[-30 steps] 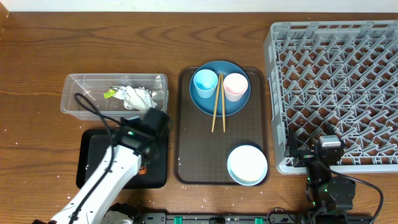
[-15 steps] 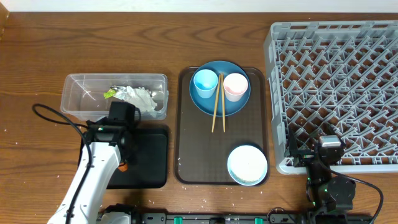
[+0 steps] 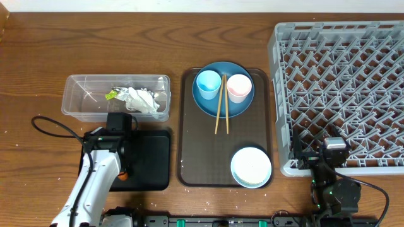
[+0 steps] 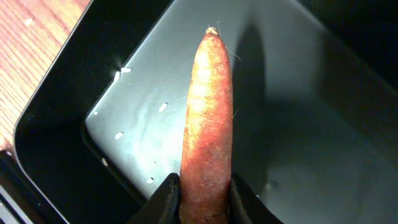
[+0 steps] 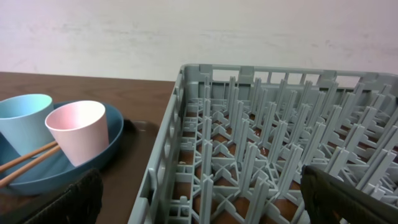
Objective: Sort waste into correct bins and load items into the dishwasher rack
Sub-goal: 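Lift the carrot and carry it left toward the black tray, then open the left gripper to drop the carrot onto the black tray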
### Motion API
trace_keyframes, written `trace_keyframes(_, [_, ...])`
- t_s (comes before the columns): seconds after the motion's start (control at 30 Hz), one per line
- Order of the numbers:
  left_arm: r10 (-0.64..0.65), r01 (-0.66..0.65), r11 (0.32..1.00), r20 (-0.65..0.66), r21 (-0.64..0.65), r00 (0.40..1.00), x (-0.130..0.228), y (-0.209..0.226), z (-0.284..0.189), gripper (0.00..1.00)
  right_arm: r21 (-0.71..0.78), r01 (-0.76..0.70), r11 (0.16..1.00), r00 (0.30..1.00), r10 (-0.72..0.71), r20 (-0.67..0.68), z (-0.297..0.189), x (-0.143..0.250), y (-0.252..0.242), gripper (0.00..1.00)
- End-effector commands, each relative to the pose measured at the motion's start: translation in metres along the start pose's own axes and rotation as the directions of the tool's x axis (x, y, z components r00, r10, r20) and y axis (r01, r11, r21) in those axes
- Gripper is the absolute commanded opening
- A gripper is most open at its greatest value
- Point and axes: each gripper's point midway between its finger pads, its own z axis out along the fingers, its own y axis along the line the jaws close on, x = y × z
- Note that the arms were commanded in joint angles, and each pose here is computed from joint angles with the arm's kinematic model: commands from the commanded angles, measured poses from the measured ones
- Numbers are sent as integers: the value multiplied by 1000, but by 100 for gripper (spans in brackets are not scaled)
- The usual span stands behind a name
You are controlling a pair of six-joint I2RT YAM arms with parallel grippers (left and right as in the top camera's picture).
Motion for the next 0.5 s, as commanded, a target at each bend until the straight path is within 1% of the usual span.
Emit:
trace_keyframes(0.0, [-15, 15, 1000, 4, -25, 1000, 0, 9, 4, 29, 3, 4, 1000, 1000, -4, -7, 0, 2, -1, 99])
trace_keyframes(0.03, [-15, 15, 1000, 3, -27, 1000, 0, 9, 4, 30, 3, 4, 1000, 1000, -4, -7, 0, 2, -1, 99])
trace_keyframes(0.07, [-15, 15, 999, 4, -28, 1000, 0, 10, 4, 35, 3, 4, 1000, 1000, -4, -7, 0, 2, -1, 99])
trace_keyframes(0.13, [3, -3, 1000, 6, -25, 1000, -2, 9, 4, 51, 3, 4, 1000, 1000, -4, -7, 0, 2, -1, 99])
trace_keyframes(0.2, [39, -39, 999, 11, -22, 999, -4, 8, 2, 61, 3, 4, 1000, 1000, -4, -7, 0, 2, -1, 99])
trace_keyframes(0.23, [53, -53, 998, 14, -19, 998, -6, 7, 0, 64, 3, 4, 1000, 1000, -4, -7, 0, 2, -1, 99])
trace_keyframes(0.33, [76, -76, 997, 22, -14, 997, -14, 6, -10, 65, 3, 4, 1000, 1000, -4, -7, 0, 2, -1, 99])
trace_keyframes(0.47, [64, -64, 998, 43, 4, 997, -31, 4, -36, 65, 3, 4, 1000, 1000, -4, -7, 0, 2, -1, 99])
